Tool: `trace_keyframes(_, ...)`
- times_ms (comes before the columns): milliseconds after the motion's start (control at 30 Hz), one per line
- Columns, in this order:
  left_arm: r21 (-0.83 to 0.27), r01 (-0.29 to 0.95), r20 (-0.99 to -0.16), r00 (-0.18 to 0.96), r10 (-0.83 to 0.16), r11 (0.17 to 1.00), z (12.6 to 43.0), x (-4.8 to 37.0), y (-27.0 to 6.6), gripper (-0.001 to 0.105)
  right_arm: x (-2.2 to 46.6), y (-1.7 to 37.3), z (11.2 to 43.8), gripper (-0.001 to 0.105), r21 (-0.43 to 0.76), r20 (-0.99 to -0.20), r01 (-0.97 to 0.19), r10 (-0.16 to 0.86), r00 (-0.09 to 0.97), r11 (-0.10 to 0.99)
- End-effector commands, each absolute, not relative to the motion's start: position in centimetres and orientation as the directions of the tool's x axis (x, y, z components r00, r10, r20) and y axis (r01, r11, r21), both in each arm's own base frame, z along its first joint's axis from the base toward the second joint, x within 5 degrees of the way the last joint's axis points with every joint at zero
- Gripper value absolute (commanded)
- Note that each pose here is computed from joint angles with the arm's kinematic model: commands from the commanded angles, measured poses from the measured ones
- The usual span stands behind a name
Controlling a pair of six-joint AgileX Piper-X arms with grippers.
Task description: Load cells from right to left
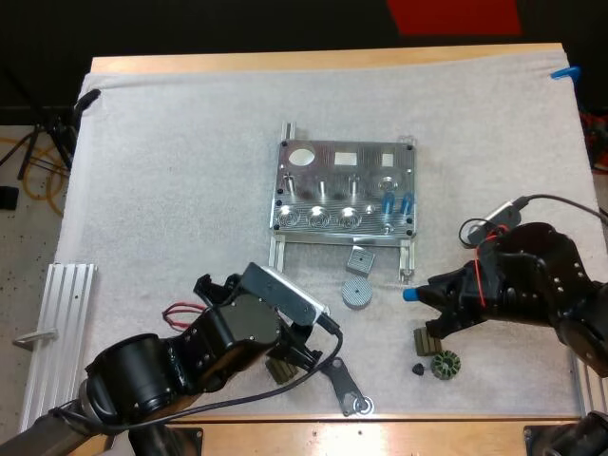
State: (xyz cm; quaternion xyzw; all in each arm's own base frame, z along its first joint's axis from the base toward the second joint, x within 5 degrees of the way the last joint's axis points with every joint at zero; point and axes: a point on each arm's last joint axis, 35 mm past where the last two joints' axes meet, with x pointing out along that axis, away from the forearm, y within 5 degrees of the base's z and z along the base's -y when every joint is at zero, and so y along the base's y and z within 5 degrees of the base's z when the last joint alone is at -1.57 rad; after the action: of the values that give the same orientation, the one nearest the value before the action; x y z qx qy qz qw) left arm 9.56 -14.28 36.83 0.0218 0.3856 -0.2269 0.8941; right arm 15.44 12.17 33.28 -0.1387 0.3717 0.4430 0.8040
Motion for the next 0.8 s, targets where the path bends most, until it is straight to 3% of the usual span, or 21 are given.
trace_keyframes(0,-0.145,0.366,-0.699,0.619,-0.357,0.919,37.0,9.5,-13.9,0.066,15.3,11.9,33.8,0.009,0.076,-0.732,-0.821,0.590,0.340,0.566)
trace_keyframes(233,-0.169,0.315,-0.715,0.612,-0.336,0.934,36.7,9.4,-13.8,0.066,14.8,11.3,34.1,0.009,0.008,-0.791,-0.823,0.508,0.342,0.567)
trace_keyframes(500,-0.070,0.288,-0.763,0.601,-0.238,0.955,36.0,9.0,-12.8,0.066,16.4,12.1,35.5,0.009,-0.069,-0.822,-0.832,0.441,0.360,0.550)
trace_keyframes(767,-0.044,0.228,-0.771,0.612,-0.178,0.973,34.9,8.8,-12.3,0.066,19.0,13.8,37.1,0.009,-0.134,-0.831,-0.839,0.402,0.385,0.527)
